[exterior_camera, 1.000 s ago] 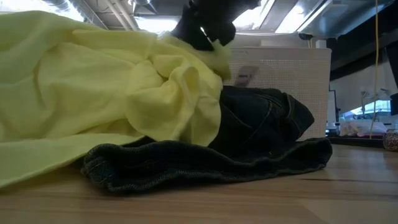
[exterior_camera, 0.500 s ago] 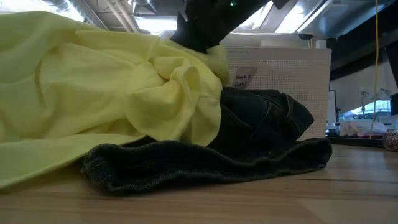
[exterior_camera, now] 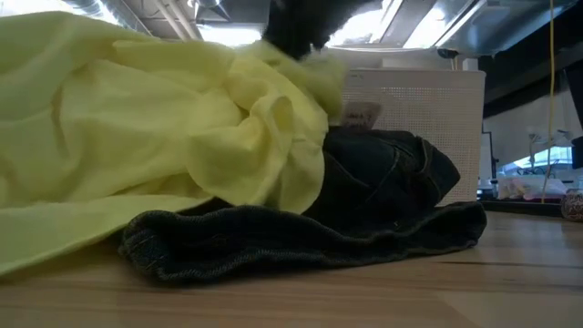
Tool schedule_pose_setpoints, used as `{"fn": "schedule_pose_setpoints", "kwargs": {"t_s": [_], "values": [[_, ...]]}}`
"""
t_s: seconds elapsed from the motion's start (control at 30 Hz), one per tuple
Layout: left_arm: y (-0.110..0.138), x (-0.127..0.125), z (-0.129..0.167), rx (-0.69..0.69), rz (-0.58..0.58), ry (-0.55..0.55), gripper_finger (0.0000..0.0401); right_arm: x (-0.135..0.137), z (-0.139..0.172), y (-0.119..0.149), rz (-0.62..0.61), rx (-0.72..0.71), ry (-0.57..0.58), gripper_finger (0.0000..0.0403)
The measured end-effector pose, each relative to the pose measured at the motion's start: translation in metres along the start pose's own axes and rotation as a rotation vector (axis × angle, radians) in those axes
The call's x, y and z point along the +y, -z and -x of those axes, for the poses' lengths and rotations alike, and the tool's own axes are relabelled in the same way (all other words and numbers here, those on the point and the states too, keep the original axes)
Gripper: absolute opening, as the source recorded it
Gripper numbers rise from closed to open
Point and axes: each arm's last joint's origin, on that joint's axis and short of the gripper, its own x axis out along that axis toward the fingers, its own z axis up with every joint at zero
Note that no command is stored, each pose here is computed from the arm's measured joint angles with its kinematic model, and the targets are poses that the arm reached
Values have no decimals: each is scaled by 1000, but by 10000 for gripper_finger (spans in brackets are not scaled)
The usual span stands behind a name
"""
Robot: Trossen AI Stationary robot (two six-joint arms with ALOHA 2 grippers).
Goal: Sort clothes
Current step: Put the yellow shirt into the white laundry organizer
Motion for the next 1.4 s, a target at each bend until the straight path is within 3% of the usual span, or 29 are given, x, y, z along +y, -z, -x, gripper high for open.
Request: {"fn": "schedule_pose_setpoints", "kwargs": {"t_s": [0.13, 0.3, 0.5, 0.8, 1.4], "values": [[0, 0, 0, 0, 2, 0, 182, -1, 22, -22, 13, -7, 24, 61], [0, 0, 0, 4, 7, 1, 182, -6, 48, -44, 25, -15, 19, 39], [1, 0, 0, 6, 6, 1, 182, -24, 85, -62, 15, -75, 105, 39], [1, 0, 0, 7, 6, 1, 182, -54, 156, -77, -17, -213, 316, 40], [0, 0, 0, 0, 2, 0, 182, -127, 304, -83, -134, -517, 911, 41]]}}
